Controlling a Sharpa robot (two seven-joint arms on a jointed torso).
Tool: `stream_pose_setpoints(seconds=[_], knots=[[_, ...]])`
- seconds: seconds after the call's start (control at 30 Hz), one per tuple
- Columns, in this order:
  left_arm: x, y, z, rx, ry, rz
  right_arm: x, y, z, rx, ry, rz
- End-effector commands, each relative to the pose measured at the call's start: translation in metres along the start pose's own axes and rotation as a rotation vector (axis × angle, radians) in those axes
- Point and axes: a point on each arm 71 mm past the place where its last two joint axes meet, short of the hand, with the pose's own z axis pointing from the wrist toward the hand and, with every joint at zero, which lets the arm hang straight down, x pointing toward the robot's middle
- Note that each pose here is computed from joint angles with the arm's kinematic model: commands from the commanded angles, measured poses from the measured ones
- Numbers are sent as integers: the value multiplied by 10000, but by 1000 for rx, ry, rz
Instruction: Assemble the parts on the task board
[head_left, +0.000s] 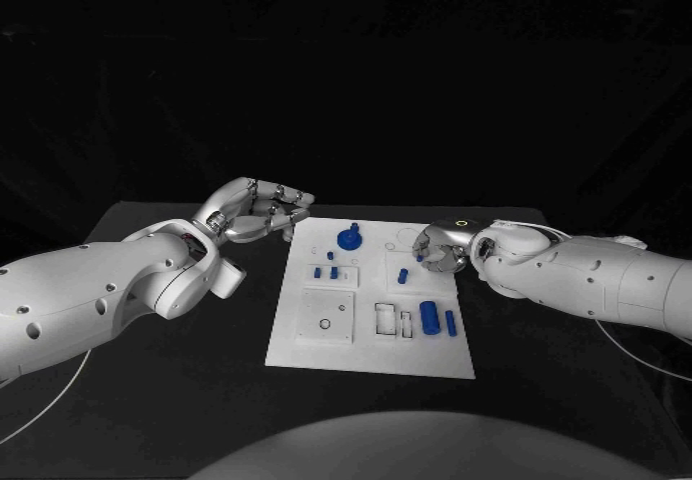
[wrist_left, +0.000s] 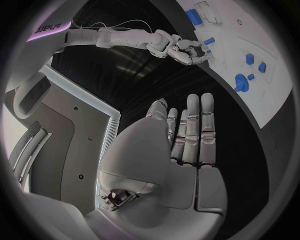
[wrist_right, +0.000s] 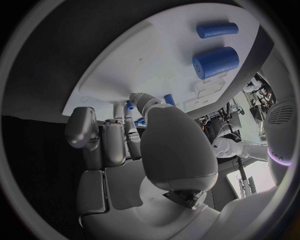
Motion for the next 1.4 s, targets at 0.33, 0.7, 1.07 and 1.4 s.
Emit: stream_pose_setpoints(seconds=[0.33,0.7,1.07,1.4], knots=[[19,28,-2,-17,22,-9,65,16,15,-14,-4,20],[50,58,12,-26,33,-14,75,6,38,-11,-10,52],[54,99,-1,-38,36,-17,87,-19,33,-8,-26,62],[43,131,-8,-51,40,-18,53,-26,7,-15,-79,80]])
